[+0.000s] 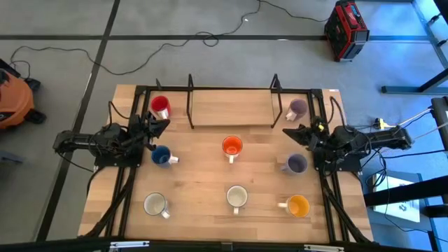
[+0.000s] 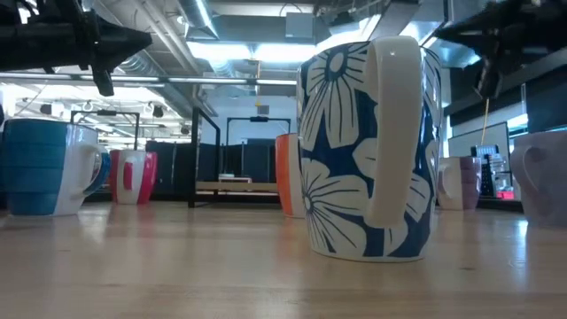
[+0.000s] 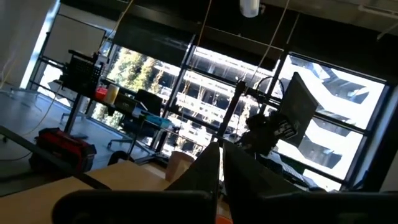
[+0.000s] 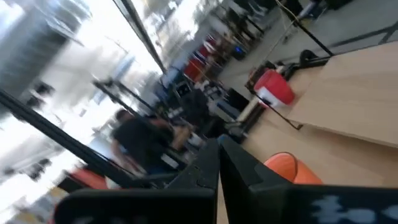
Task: Place coffee mugs
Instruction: Put the orange mug on the shelf
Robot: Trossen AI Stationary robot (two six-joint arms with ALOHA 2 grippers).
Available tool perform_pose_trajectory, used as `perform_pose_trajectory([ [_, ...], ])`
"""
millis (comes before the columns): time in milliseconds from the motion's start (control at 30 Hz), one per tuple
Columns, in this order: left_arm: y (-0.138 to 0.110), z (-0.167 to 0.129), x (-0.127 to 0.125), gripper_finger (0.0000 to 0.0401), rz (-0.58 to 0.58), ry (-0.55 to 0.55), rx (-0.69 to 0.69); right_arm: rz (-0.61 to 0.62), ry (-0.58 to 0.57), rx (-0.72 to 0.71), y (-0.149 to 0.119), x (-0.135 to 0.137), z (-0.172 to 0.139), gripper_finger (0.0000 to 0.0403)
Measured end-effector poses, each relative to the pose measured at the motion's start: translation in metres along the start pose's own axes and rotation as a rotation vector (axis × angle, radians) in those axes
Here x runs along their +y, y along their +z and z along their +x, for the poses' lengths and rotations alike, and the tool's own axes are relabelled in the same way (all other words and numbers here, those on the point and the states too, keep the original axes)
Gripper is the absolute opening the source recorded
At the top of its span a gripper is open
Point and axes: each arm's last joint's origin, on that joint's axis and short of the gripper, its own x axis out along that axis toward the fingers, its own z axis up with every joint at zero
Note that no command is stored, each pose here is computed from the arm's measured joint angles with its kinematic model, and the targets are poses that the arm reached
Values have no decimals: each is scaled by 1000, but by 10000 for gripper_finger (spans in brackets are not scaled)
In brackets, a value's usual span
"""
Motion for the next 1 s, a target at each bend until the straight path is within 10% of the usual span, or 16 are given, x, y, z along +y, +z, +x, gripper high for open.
perform_pose_trajectory([
  [667,-2,0,1,15,4,14,18,-503,-63,482,-23,61,147,3],
  [1000,-5,0,3,15,2,68,44,-650,-353,580,-9,47,195,33],
])
